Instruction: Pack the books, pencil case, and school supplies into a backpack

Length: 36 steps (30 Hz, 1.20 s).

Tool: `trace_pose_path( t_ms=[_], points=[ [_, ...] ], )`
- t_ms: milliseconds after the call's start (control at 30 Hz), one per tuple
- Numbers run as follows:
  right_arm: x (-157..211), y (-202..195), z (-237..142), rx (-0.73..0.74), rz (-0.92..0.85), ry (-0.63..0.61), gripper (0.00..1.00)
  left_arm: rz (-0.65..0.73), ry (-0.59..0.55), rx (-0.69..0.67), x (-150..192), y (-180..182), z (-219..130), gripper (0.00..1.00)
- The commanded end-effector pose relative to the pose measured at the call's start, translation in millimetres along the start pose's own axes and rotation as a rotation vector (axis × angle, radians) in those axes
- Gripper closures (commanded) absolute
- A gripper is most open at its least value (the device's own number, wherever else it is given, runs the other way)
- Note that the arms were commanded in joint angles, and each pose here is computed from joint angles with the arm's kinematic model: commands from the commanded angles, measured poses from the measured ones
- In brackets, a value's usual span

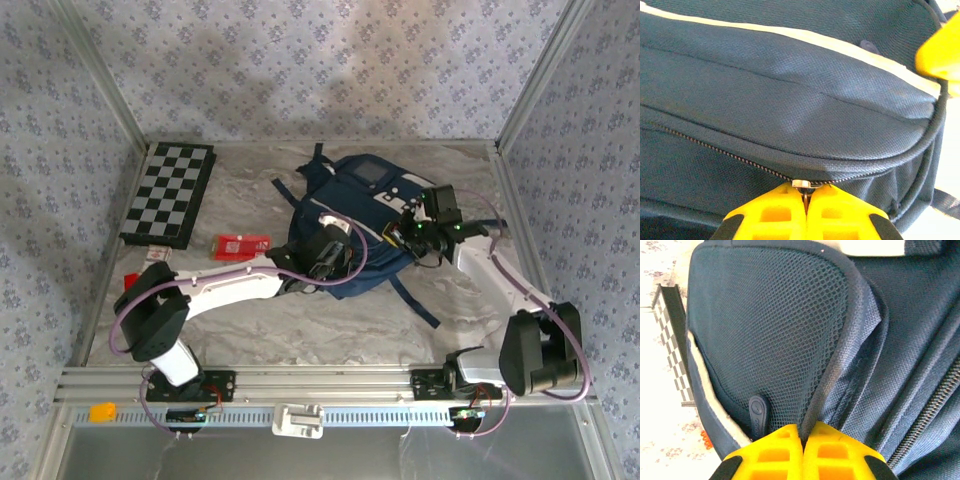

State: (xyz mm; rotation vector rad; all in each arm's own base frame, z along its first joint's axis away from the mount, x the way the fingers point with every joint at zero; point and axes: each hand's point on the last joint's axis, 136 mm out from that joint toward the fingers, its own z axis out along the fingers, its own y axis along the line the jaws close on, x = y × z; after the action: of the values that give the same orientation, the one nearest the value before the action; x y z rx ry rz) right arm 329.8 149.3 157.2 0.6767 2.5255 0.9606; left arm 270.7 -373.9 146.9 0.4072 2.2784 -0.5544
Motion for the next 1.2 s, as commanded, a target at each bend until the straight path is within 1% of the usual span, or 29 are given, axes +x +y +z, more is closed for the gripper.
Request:
trace_pose_path(
  t_ms=[0,67,100,167,200,267,333,400,500,533,600,667,767,900,1000,1033,1167],
  points=[
    [-40,24,-3,-0.013,-0.088,-0.109,0.93,0.056,0.044,0.072,7,-39,-5,1.00],
    [-48,28,0,-0.009,-0.094,-0.115,0.85,0.045,0.055,0.084,8,-49,-3,1.00],
    [-50,31,2,-0.007,-0.097,-0.113,0.79,0.032,0.056,0.086,7,-52,-1,1.00],
    [-48,35,3,-0.002,-0.111,-0.102,0.64,0.027,0.053,0.096,5,-58,1,1.00],
    [-45,36,0,0.010,-0.121,-0.098,0.57,0.020,0.052,0.071,4,-55,1,1.00],
    [-35,33,-8,0.039,-0.127,-0.097,0.46,0.015,0.052,0.029,1,-46,0,1.00],
    [-21,25,-18,0.054,-0.103,-0.102,0.40,0.012,0.052,0.014,0,-39,-1,1.00],
    [-6,15,-25,0.050,-0.068,-0.114,0.34,0.017,0.043,0.026,-3,-39,-2,1.00],
    [15,11,-21,-0.001,-0.025,-0.101,0.33,0.018,0.036,0.042,-4,-42,-3,1.00],
    [20,10,-17,-0.013,-0.011,-0.090,0.34,0.024,0.040,0.046,-4,-43,-2,1.00],
    [26,10,-9,-0.028,0.013,-0.073,0.40,0.029,0.044,0.057,-4,-47,-1,1.00],
    [29,10,-2,-0.031,0.030,-0.058,0.46,0.025,0.043,0.062,-5,-48,-1,1.00],
    [27,10,2,-0.024,0.029,-0.083,0.59,0.031,0.045,0.083,-5,-53,-1,1.00],
    [15,3,-4,0.013,0.015,-0.126,0.85,0.051,0.050,0.085,-4,-52,-4,1.00],
    [5,-4,-15,0.043,-0.001,-0.152,0.98,0.104,0.057,0.073,0,-45,-11,1.00],
    [2,-7,-18,0.051,0.001,-0.151,1.00,0.136,0.061,0.056,3,-40,-14,1.00],
    [-14,-14,-32,0.041,0.010,-0.171,1.00,0.277,0.081,-0.037,16,-7,-24,1.00]
  ],
)
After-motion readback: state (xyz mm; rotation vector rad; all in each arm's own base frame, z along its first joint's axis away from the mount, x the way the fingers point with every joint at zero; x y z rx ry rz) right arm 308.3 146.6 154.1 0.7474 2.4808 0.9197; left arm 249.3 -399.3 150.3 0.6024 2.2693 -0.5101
